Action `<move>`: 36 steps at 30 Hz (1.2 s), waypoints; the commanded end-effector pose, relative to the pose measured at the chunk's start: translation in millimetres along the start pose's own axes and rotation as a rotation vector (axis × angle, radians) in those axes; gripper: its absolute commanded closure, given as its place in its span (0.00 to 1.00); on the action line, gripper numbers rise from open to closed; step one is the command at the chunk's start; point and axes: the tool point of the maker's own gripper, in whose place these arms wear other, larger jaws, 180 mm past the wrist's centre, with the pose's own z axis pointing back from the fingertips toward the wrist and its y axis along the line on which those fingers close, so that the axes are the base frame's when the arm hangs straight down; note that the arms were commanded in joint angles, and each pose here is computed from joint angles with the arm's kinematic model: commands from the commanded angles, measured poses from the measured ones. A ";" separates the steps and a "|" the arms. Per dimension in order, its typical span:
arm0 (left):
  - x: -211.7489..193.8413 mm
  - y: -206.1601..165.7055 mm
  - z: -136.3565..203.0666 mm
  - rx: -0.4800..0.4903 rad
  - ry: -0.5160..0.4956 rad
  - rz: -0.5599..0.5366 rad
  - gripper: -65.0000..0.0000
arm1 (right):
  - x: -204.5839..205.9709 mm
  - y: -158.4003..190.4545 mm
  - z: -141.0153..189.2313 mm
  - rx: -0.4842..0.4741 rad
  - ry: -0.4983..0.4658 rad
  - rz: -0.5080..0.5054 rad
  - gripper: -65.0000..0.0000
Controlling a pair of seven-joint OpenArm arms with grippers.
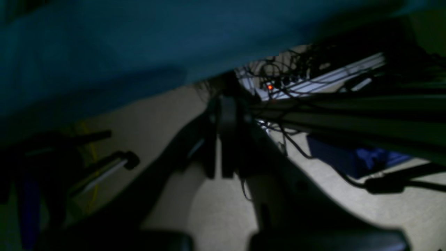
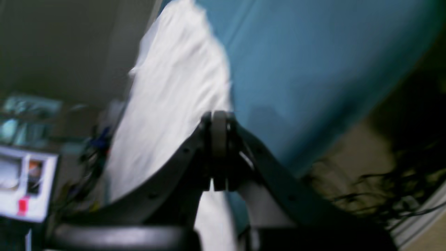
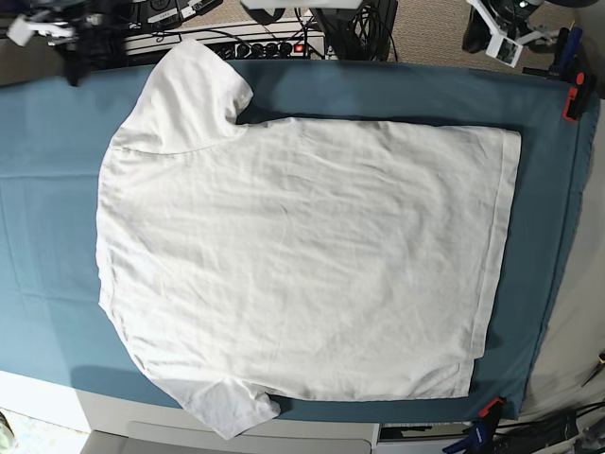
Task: Fold the T-shirt properly
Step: 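Grasp the shirt shoulder with the right gripper and the hem corner with the left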
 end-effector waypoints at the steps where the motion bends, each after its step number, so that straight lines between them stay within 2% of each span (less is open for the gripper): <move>1: 7.6 -1.3 2.4 -0.007 -0.028 -0.008 0.94 | 1.9 10.4 -1.6 0.044 -0.003 0.015 1.00; 3: 11.9 0.2 0.4 -0.004 -0.040 -0.013 0.94 | -16.3 17.8 -8.6 0.077 0.047 0.018 1.00; 5: 15.4 1.7 -1.3 -0.001 -0.049 -0.016 0.94 | -33.6 18.5 -14.5 0.072 0.094 0.039 1.00; 7: 15.2 1.7 -1.2 -0.001 -0.047 -0.017 0.94 | -41.8 16.5 -17.3 0.055 0.097 0.064 1.00; 8: 14.4 1.7 -1.3 -0.001 -0.043 -0.017 0.94 | -43.9 15.8 -17.9 0.049 0.092 0.067 0.94; 11: 13.9 1.7 -1.3 -0.001 -0.041 -0.017 0.94 | -45.2 15.7 -17.2 0.043 0.068 0.055 0.63; 12: 14.0 1.8 -1.4 -0.001 -0.041 -0.017 0.94 | -45.2 15.6 -17.0 0.042 0.062 0.051 0.59; 18: 13.0 3.4 -1.4 0.009 -0.036 -0.042 0.94 | -45.1 18.1 -22.5 0.049 0.061 0.047 0.58; 22: 13.0 3.8 -1.4 0.011 -0.035 -0.047 0.94 | -49.0 10.8 -33.0 -0.002 0.084 0.069 0.58; 25: 13.9 3.8 -1.4 0.011 -0.040 -0.047 0.94 | -52.0 13.8 -37.4 0.007 0.093 0.067 0.58; 36: 21.0 6.0 -3.9 0.016 -0.063 -0.053 0.94 | -104.0 30.6 -46.7 0.059 0.255 0.069 0.58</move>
